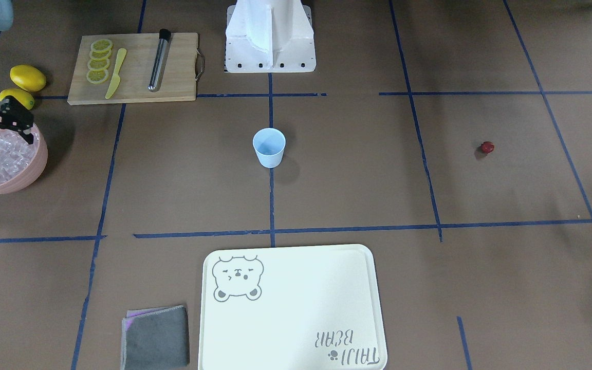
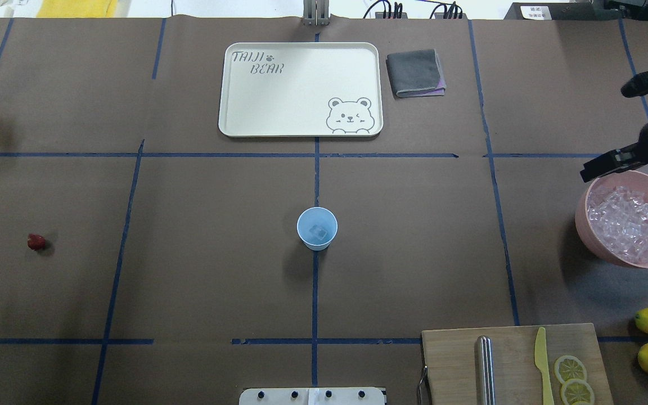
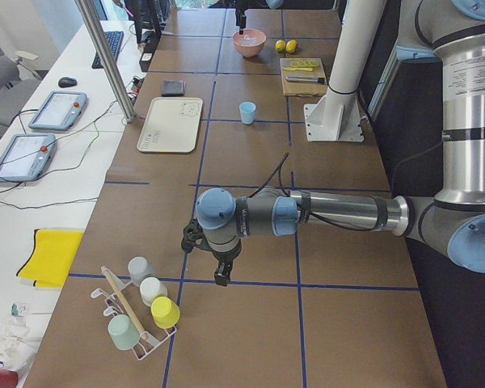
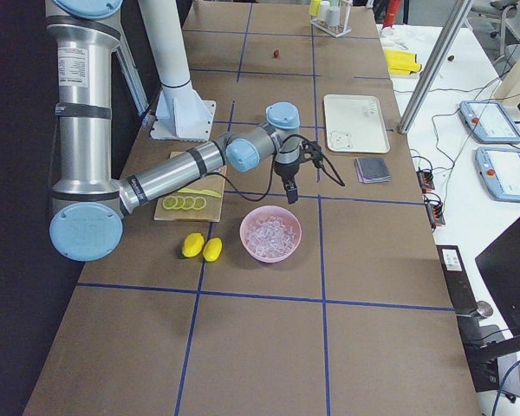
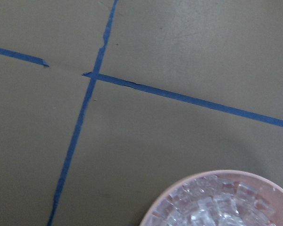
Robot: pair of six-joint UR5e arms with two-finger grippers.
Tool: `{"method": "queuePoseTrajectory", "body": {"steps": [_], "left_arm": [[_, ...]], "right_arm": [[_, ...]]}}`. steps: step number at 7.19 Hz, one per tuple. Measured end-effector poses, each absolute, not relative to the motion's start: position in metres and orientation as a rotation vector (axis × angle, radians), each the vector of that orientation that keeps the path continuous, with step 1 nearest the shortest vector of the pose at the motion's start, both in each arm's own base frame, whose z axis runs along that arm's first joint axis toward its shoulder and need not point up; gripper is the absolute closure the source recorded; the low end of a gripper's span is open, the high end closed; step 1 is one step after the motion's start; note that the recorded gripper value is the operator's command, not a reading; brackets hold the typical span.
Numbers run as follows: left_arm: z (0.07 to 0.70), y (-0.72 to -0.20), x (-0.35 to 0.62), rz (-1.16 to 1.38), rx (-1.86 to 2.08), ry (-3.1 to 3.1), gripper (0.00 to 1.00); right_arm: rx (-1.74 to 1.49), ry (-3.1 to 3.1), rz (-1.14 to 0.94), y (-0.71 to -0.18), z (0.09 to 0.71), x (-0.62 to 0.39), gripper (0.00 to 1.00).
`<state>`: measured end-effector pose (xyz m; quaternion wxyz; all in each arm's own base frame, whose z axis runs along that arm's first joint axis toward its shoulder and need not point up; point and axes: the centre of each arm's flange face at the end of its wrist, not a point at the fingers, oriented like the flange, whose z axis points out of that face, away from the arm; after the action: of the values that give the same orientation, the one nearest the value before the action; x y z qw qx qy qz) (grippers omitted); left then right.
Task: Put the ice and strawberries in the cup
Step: 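Move the right gripper back to the pink bowl, then grasp another ice cube from the pink bowl with the right gripper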
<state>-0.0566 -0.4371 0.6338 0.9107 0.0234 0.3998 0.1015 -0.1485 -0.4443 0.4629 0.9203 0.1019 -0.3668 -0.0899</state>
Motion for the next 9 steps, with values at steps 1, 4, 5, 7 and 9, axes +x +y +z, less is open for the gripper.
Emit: {"method": "queuePoseTrajectory", "body": {"steps": [1,4,5,7,9], "left_arm": [[0.634,-0.437,-0.057,0.21,0.049,0.824,0.0],[0.632,-0.437,-0.056,0.211,0.051,0.824,0.0],[0.632,-0.437,-0.056,0.211,0.051,0.824,0.0],[0.632,-0.438,-0.056,0.211,0.052,0.824,0.0],[0.631,-0.438,-0.056,0.212,0.053,0.824,0.0]], "right_arm": [[0.209,-0.749,-0.184,-0.436,0.492,-0.138,0.03],[0.215,-0.775,-0.1,-0.428,0.561,-0.132,0.11],[0.211,-0.78,-0.075,-0.424,0.572,-0.131,0.13],[0.201,-0.762,-0.055,-0.421,0.588,-0.129,0.18],[0.196,-0.755,-0.059,-0.42,0.592,-0.132,0.21]]}}
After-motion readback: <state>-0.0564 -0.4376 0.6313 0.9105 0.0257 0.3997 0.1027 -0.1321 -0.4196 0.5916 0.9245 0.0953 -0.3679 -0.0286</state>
